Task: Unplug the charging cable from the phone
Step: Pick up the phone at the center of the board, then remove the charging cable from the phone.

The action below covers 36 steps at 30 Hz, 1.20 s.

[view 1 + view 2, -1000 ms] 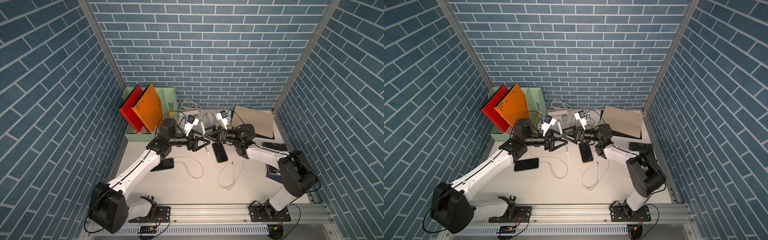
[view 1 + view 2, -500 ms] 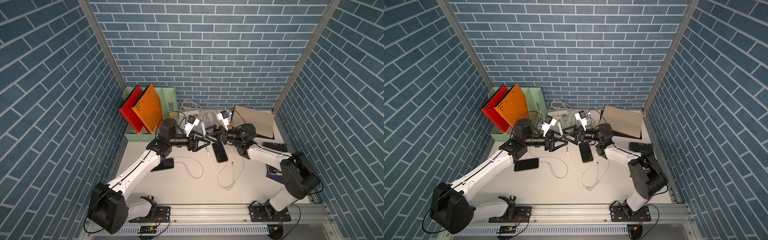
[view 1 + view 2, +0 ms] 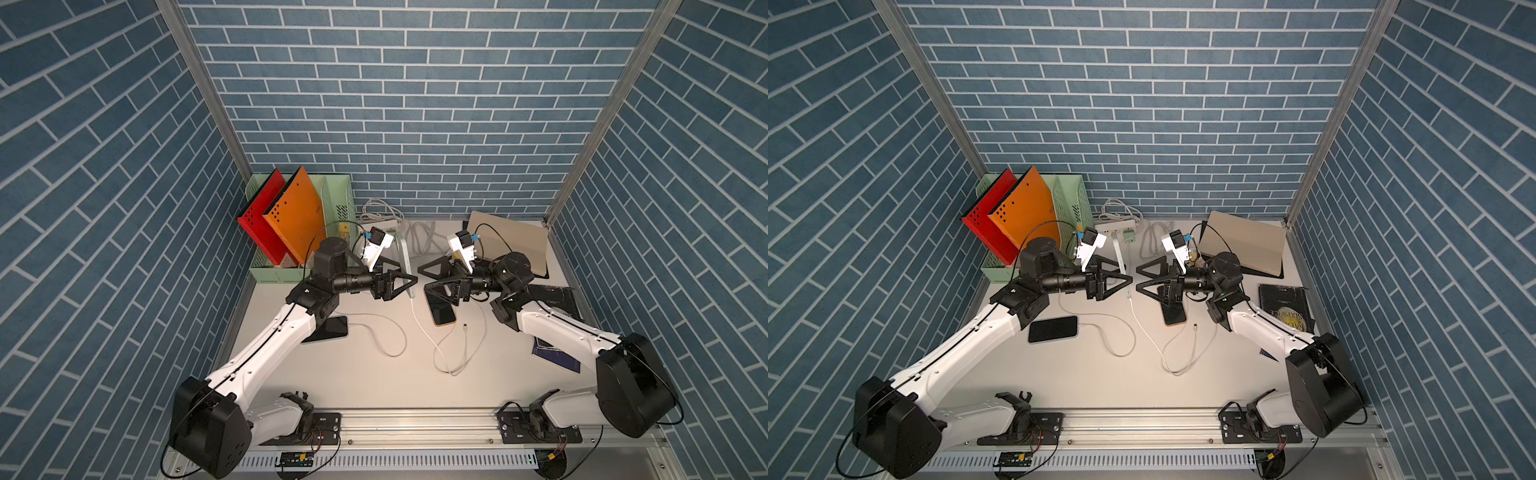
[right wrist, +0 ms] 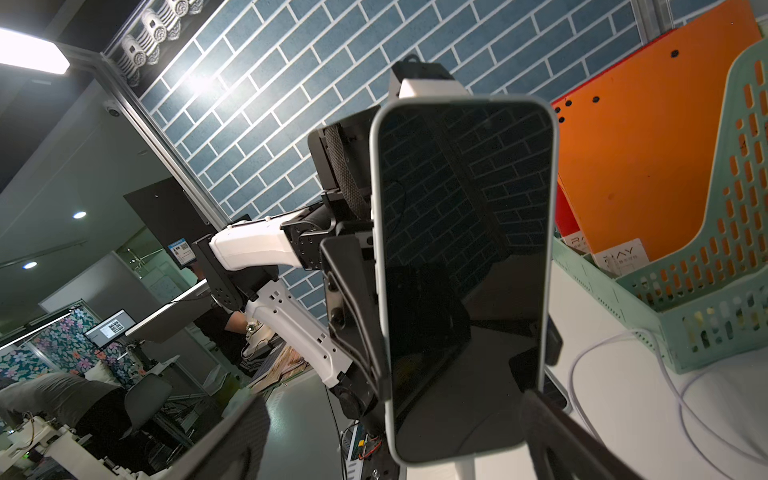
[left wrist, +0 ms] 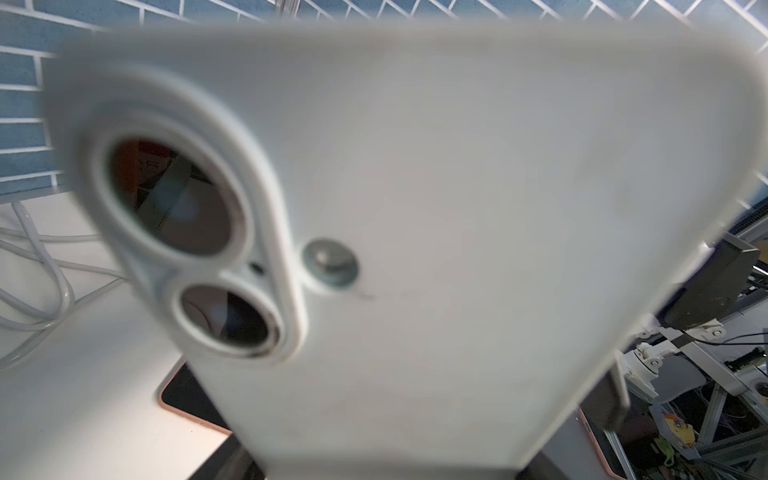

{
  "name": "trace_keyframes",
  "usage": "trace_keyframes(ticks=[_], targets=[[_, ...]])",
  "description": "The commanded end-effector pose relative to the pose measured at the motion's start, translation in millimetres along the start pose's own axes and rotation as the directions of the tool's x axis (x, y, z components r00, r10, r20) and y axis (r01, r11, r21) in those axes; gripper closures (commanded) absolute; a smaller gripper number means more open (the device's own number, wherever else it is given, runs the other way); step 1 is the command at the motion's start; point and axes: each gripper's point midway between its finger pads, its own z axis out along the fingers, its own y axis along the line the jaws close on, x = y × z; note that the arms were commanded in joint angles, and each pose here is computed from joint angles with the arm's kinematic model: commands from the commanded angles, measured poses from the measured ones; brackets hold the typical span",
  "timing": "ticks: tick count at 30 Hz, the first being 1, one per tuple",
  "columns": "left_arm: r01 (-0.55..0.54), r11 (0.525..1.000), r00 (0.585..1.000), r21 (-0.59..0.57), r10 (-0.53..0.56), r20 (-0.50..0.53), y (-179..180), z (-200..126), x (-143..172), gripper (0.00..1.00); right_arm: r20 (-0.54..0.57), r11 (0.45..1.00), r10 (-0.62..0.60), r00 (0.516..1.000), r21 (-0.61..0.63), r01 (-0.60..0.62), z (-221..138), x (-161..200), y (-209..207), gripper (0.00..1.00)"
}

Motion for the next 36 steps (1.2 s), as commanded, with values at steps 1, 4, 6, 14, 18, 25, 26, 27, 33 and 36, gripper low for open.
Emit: trace_keyframes(ticks=[1, 4, 6, 14, 18, 25, 26, 27, 33, 36], targets=[[-0.099, 0.995, 0.991, 0.006, 0.098, 0.090, -16, -9, -36, 1.00, -0.030, 0.999, -0.017, 0.999, 0.051, 0.019, -4, 15, -6, 0.10], [-0.103, 0.995, 0.990, -0.001, 0.102, 0.098, -16, -10, -40, 1.00, -0.042, 0.998, 0.008, 0.999, 0.067, -0.005, -6, 27, -10, 0.20], [-0.104, 0.995, 0.989, -0.001, 0.103, 0.102, -16, -10, -42, 1.00, -0.055, 0.997, 0.022, 0.998, 0.076, -0.018, -5, 36, -12, 0.24], [-0.102, 0.995, 0.989, -0.003, 0.102, 0.105, -14, -7, -46, 1.00, -0.102, 0.993, 0.079, 0.992, 0.090, -0.070, 6, 65, -21, 0.34], [-0.098, 0.995, 0.990, -0.003, 0.097, 0.101, -12, -6, -46, 1.00, -0.116, 0.993, 0.088, 0.989, 0.090, -0.077, 12, 73, -24, 0.39], [-0.091, 0.996, 0.991, -0.005, 0.091, 0.100, -12, -6, -45, 1.00, -0.134, 0.992, 0.099, 0.986, 0.094, -0.086, 20, 82, -30, 0.53], [-0.091, 0.996, 0.991, -0.006, 0.091, 0.101, -12, -6, -45, 1.00, -0.132, 0.992, 0.096, 0.987, 0.097, -0.084, 20, 82, -31, 0.57], [-0.090, 0.996, 0.991, -0.007, 0.091, 0.101, -11, -6, -45, 1.00, -0.130, 0.992, 0.095, 0.987, 0.100, -0.082, 21, 82, -33, 0.62], [-0.087, 0.996, 0.991, -0.010, 0.088, 0.099, -10, -6, -44, 1.00, -0.129, 0.991, 0.095, 0.987, 0.101, -0.082, 21, 82, -35, 0.87], [-0.087, 0.996, 0.991, -0.011, 0.087, 0.098, -10, -6, -43, 1.00, -0.133, 0.991, 0.100, 0.986, 0.101, -0.087, 21, 85, -36, 1.00]])
